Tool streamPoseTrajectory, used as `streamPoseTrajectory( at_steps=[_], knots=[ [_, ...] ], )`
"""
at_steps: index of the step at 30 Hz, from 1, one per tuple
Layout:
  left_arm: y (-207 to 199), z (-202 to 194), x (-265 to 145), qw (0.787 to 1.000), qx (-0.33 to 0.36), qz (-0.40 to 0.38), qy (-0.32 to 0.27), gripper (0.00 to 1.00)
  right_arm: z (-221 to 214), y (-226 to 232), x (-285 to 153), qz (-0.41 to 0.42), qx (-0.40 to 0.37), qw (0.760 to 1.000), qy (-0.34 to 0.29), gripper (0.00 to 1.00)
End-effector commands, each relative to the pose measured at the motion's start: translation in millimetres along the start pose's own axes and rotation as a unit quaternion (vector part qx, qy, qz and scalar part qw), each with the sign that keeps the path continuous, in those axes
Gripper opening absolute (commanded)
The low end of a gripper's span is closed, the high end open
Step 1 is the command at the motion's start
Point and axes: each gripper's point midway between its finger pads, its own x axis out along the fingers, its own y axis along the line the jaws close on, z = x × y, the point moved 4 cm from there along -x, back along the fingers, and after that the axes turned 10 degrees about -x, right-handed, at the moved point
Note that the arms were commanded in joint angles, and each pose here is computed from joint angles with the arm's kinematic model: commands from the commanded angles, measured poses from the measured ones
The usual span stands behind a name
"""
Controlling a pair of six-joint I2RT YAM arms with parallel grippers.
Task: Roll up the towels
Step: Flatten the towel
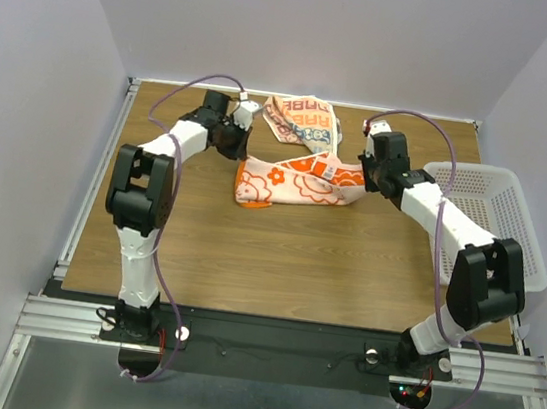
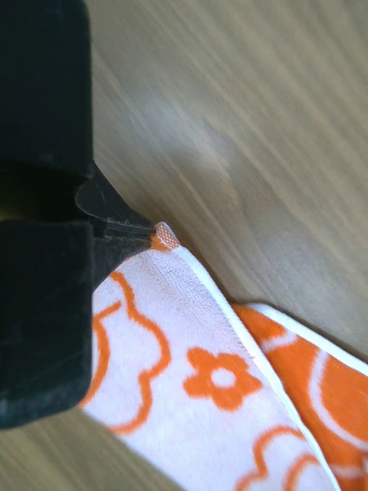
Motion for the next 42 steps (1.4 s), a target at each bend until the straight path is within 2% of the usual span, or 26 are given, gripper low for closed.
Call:
streamPoseTrajectory(
  at_steps=[1, 5, 7, 12, 15, 16, 18, 19, 20, 21, 25, 30, 31, 32, 34, 35, 37, 38, 40, 41, 42],
  knots=[
    [-16, 62, -89, 0.994, 0.044, 0.011, -0.102, 0.0, 15, -17, -29, -0.019, 0.023, 0.999, -0.03, 0.01],
    [-33, 71, -137, 0.989, 0.072, 0.011, -0.129, 0.0, 16, -17, -42, -0.013, 0.035, 0.999, -0.034, 0.01],
    [-40, 64, -151, 0.988, 0.082, 0.009, -0.131, 0.0, 10, -13, -44, -0.001, 0.035, 0.999, -0.03, 0.01],
    [-48, 34, -162, 0.99, 0.097, -0.007, -0.102, 0.0, -7, 0, -43, 0.032, 0.037, 0.999, -0.01, 0.01],
    [-54, -6, -168, 0.986, 0.149, -0.035, -0.072, 0.0, -19, 7, -49, 0.057, 0.023, 0.998, 0.0, 0.01],
    [-58, -18, -171, 0.987, 0.142, -0.042, -0.061, 0.0, -24, 7, -50, 0.058, 0.017, 0.998, 0.004, 0.01],
    [-62, -43, -182, 0.979, 0.193, -0.043, -0.041, 0.0, -32, 5, -57, 0.058, -0.003, 0.998, 0.008, 0.01],
    [-61, -67, -179, 0.979, 0.2, -0.047, -0.016, 0.0, -45, 8, -57, 0.06, -0.014, 0.998, 0.025, 0.01],
    [-63, -81, -188, 0.97, 0.239, -0.049, -0.005, 0.0, -51, 9, -59, 0.066, -0.021, 0.997, 0.032, 0.0],
    [-60, -105, -185, 0.968, 0.245, -0.05, 0.023, 0.0, -59, 10, -64, 0.073, -0.035, 0.996, 0.04, 0.01],
    [-58, -158, -189, 0.95, 0.296, -0.057, 0.08, 0.0, -90, 20, -72, 0.113, -0.07, 0.988, 0.082, 0.02],
    [-58, -192, -186, 0.935, 0.327, -0.069, 0.122, 0.0, -107, 24, -71, 0.128, -0.088, 0.981, 0.115, 0.02],
    [-65, -203, -179, 0.929, 0.332, -0.084, 0.138, 0.0, -112, 41, -72, 0.191, -0.094, 0.968, 0.132, 0.09],
    [-66, -204, -178, 0.928, 0.335, -0.088, 0.141, 0.0, -112, 41, -72, 0.191, -0.094, 0.968, 0.132, 0.11],
    [-67, -209, -176, 0.922, 0.344, -0.09, 0.153, 0.0, -115, 46, -77, 0.224, -0.101, 0.957, 0.152, 0.25],
    [-67, -212, -175, 0.919, 0.348, -0.091, 0.163, 0.0, -116, 46, -79, 0.229, -0.105, 0.954, 0.16, 0.47],
    [-67, -215, -176, 0.913, 0.359, -0.095, 0.169, 0.0, -116, 42, -85, 0.225, -0.113, 0.954, 0.16, 0.58],
    [-68, -216, -178, 0.912, 0.36, -0.097, 0.17, 0.02, -110, 37, -92, 0.214, -0.114, 0.96, 0.142, 0.68],
    [-69, -214, -181, 0.912, 0.362, -0.094, 0.167, 0.12, -103, 29, -100, 0.197, -0.121, 0.965, 0.12, 0.73],
    [-70, -213, -183, 0.917, 0.354, -0.09, 0.162, 0.22, -94, 23, -107, 0.181, -0.124, 0.971, 0.098, 0.75],
    [-71, -209, -186, 0.918, 0.353, -0.087, 0.158, 0.27, -87, 19, -111, 0.176, -0.125, 0.973, 0.085, 0.75]
  ],
)
